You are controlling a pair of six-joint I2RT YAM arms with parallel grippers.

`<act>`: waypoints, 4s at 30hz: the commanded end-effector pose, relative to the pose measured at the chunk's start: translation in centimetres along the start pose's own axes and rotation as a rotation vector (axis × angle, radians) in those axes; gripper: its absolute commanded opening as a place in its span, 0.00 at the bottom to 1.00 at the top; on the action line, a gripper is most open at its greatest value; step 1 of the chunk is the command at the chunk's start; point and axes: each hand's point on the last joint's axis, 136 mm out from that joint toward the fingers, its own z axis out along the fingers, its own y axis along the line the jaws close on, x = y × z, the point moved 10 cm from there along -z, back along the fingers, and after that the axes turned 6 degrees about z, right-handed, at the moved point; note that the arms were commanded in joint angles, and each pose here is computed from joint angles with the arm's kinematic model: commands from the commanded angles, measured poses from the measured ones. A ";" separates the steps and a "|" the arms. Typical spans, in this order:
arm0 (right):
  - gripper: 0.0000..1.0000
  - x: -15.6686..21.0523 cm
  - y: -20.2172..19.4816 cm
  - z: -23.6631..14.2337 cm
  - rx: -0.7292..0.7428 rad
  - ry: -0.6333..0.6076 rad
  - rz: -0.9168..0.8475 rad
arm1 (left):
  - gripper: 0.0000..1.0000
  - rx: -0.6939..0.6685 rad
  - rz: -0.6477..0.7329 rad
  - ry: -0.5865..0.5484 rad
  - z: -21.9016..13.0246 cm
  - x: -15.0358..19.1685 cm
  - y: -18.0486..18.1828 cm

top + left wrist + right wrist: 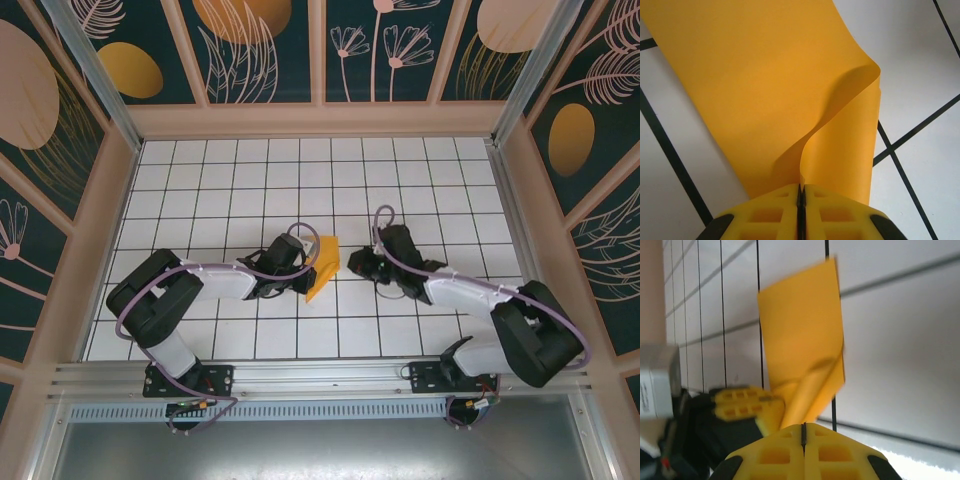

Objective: Fold a paper plane with a square sheet of paper (pick it up from the middle)
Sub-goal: Third fold the triangle at the center of the table.

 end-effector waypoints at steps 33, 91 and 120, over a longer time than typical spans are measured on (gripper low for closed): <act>0.00 -4.7 2.9 5.6 0.094 0.035 -0.064 | 0.13 -0.006 0.027 0.030 0.5 -0.2 0.1; 0.00 -4.9 -0.9 12.5 0.360 0.197 -0.133 | 0.14 0.007 0.092 0.014 0.4 -1.2 -0.4; 0.07 -4.2 3.4 2.7 0.054 -0.037 -0.048 | 0.13 0.022 0.055 0.073 1.4 0.7 0.2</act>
